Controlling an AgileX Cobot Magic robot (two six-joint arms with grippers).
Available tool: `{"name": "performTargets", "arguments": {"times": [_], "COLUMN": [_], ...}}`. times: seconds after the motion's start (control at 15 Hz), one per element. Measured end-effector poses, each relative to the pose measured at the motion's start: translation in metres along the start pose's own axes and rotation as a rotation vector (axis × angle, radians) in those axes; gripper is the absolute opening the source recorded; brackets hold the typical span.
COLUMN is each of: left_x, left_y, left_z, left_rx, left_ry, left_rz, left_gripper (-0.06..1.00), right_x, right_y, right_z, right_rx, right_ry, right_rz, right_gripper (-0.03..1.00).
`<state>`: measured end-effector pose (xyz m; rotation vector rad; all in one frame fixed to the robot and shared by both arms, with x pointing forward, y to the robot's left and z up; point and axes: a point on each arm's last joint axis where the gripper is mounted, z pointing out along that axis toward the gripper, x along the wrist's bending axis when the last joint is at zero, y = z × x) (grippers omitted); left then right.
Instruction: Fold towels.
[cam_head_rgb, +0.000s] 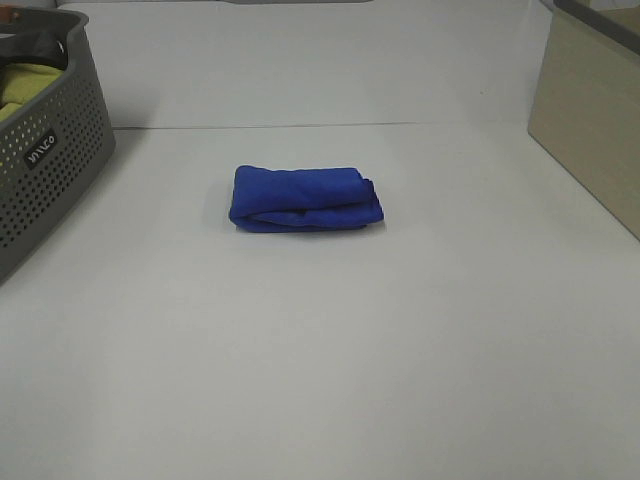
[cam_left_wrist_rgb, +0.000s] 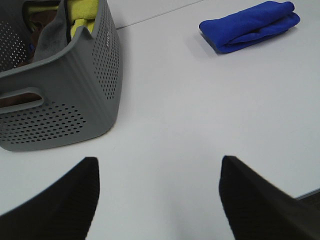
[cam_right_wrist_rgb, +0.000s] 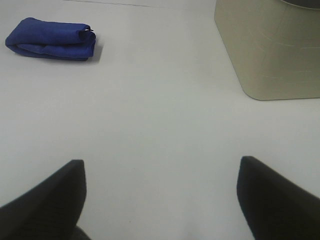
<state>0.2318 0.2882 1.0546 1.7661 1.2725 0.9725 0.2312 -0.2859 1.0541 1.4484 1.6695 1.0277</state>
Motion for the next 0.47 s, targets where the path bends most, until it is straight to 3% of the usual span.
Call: {"name": "performTargets", "arguments": {"times": [0.47], "left_x": [0.0000], "left_y": [0.0000], "left_z": [0.0000], "left_rx": [0.000], "left_ry": [0.000], "left_rz": [0.000], "left_gripper": [0.65], "right_x": [0.0000], "right_y": [0.0000], "right_z": [0.0000], "right_rx": [0.000], "right_ry": [0.000], "right_rz": [0.000], "right_gripper": [0.78]}}
